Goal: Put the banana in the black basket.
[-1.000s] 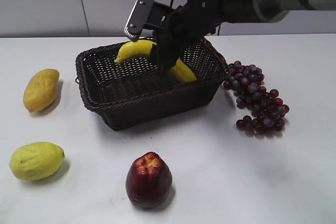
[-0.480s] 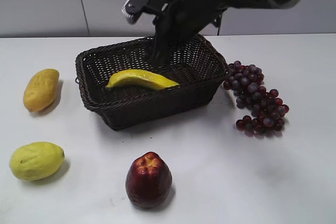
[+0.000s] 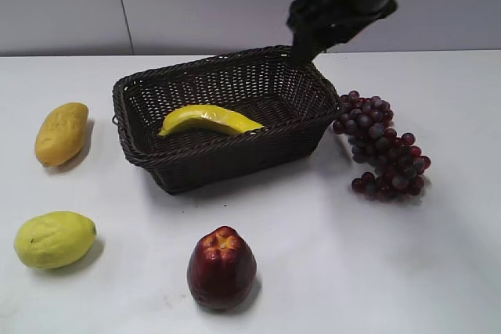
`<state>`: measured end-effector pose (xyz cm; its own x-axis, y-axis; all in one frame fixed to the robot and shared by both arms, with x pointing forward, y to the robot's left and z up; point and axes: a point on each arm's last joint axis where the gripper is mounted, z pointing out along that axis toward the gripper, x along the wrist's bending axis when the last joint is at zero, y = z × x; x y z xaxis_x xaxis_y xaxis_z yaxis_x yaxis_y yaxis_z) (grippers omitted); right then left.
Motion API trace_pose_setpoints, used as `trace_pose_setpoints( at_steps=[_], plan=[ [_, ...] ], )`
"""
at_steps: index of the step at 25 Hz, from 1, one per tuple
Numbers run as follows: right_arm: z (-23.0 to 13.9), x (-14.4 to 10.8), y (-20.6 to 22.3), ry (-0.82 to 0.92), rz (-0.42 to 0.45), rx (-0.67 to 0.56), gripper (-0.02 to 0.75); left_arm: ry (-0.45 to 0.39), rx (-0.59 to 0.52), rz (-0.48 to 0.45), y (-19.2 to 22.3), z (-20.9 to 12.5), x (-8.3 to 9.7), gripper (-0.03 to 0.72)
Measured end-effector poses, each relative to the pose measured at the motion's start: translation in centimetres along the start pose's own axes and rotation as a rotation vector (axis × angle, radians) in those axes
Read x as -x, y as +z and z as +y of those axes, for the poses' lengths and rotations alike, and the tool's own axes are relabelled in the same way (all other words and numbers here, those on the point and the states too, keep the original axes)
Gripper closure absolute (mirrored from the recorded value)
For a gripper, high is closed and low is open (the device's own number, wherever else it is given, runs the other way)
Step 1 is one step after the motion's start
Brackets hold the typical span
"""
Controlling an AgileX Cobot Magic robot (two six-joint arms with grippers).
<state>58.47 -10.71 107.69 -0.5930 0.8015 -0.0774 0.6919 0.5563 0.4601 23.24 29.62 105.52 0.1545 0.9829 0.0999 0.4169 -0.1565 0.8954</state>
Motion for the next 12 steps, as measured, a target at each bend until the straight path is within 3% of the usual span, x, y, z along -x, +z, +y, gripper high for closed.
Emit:
trace_pose_setpoints(
  at_steps=[8,12],
  plan=[
    [-4.8,8.2,-3.6,0.317,-0.081,-0.136,0.146,0.000,0.000,0.000,0.0,0.0,0.0,0.207],
    [-8.5,9.7,-4.9,0.412,-0.112,-0.176,0.146,0.000,0.000,0.000,0.0,0.0,0.0,0.207]
  ],
)
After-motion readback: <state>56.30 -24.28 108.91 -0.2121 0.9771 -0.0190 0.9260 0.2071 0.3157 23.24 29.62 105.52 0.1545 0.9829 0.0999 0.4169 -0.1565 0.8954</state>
